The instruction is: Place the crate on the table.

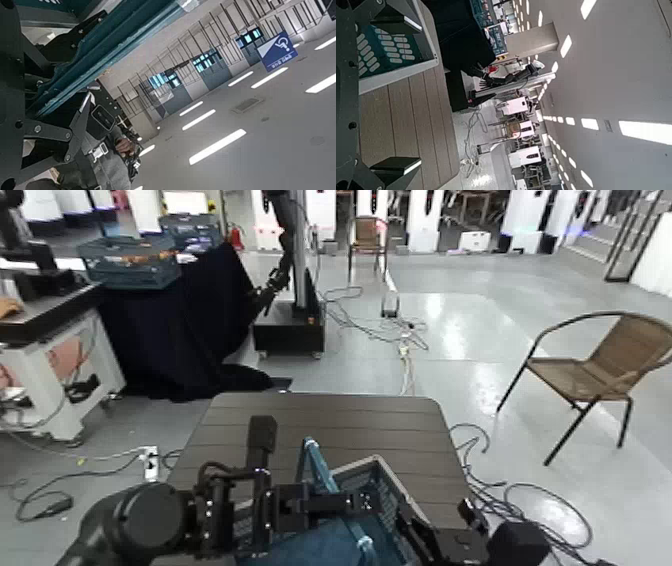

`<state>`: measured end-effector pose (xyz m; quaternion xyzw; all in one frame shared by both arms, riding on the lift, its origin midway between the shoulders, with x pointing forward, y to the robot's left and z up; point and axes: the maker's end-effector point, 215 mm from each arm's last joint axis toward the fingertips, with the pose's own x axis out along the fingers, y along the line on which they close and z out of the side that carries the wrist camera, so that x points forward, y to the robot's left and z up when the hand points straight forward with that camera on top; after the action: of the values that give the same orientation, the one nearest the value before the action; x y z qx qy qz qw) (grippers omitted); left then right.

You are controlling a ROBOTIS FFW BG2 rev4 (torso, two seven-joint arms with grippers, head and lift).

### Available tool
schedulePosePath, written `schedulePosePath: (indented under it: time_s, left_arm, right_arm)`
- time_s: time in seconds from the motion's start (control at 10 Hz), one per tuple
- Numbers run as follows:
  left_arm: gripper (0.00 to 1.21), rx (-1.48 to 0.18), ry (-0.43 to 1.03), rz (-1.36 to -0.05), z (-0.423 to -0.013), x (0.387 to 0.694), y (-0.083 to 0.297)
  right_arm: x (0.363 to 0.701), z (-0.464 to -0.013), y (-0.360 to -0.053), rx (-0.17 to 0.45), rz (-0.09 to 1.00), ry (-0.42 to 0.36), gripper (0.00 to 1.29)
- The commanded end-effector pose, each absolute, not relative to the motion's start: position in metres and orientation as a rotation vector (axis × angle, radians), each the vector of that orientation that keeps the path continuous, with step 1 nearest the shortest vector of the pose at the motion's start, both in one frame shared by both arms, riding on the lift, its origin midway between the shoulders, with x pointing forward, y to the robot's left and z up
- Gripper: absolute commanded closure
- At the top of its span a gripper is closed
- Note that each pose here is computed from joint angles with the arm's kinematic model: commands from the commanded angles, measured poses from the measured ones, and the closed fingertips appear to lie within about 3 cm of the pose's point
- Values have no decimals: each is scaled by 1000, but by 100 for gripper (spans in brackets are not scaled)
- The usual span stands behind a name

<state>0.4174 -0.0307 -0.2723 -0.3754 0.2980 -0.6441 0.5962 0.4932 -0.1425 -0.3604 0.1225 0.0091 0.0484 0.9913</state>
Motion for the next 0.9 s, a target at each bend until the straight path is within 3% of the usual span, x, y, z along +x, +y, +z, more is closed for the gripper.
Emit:
schedulePosePath:
  time_s: [0.1,0.9]
  left_arm:
    - [119,-832,709,-1519,-277,415,-31]
    - [119,-812,711,-1535,-279,423,-30]
  right_arm:
    - [494,-359,-143,245,97,15,14]
    - [494,-361,-142,248,99,17,14]
